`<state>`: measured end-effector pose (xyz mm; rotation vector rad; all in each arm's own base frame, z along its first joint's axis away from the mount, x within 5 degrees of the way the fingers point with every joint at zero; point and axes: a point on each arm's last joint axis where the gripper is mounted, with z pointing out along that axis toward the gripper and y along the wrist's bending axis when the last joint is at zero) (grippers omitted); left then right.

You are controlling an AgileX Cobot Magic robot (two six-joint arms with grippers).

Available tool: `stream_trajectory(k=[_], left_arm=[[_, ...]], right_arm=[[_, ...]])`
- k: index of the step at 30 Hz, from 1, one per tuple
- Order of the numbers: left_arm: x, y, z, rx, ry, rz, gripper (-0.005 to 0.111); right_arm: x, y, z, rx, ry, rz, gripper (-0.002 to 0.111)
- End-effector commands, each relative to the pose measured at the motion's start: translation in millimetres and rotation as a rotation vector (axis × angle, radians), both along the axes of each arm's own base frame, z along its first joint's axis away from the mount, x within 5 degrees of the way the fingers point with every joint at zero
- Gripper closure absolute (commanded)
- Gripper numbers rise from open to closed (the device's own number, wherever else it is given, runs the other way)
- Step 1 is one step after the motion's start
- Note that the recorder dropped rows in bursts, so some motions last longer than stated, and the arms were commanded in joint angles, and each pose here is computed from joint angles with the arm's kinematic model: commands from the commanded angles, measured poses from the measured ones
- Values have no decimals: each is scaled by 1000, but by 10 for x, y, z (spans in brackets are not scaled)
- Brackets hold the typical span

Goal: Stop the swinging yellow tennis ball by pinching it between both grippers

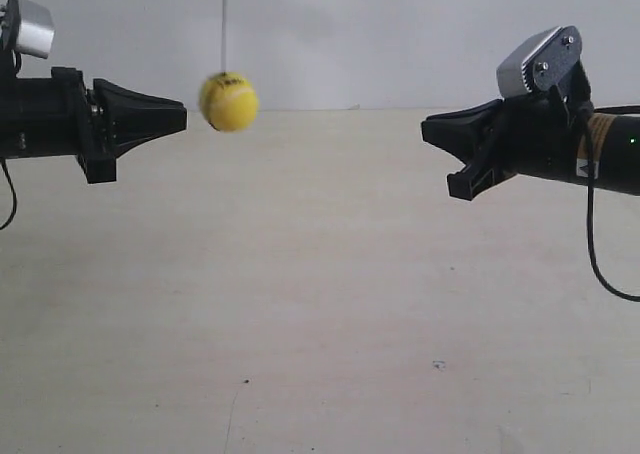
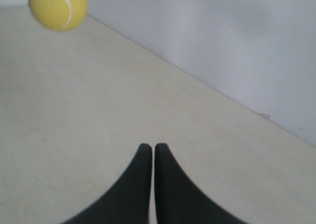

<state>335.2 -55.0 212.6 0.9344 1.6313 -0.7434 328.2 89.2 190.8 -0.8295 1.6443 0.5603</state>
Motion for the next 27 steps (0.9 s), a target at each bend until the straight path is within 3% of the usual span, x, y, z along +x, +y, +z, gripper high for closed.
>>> stream_trajectory(k=[1,5,12,27], left_arm=[[5,-21,23,-16,-11,-8,102],[-34,-159,50,-47,-16,-66,102],[-91,-447,23,-5,-34,-137,102],[-79,-463,39,-7,-70,-130,102]], right_arm=[[22,18,-46,29,17,25,108],[-20,76,-145,74,58,114,108],[-28,103,-217,128,87,149,108],[-50,126,-158,181,53,187,108]])
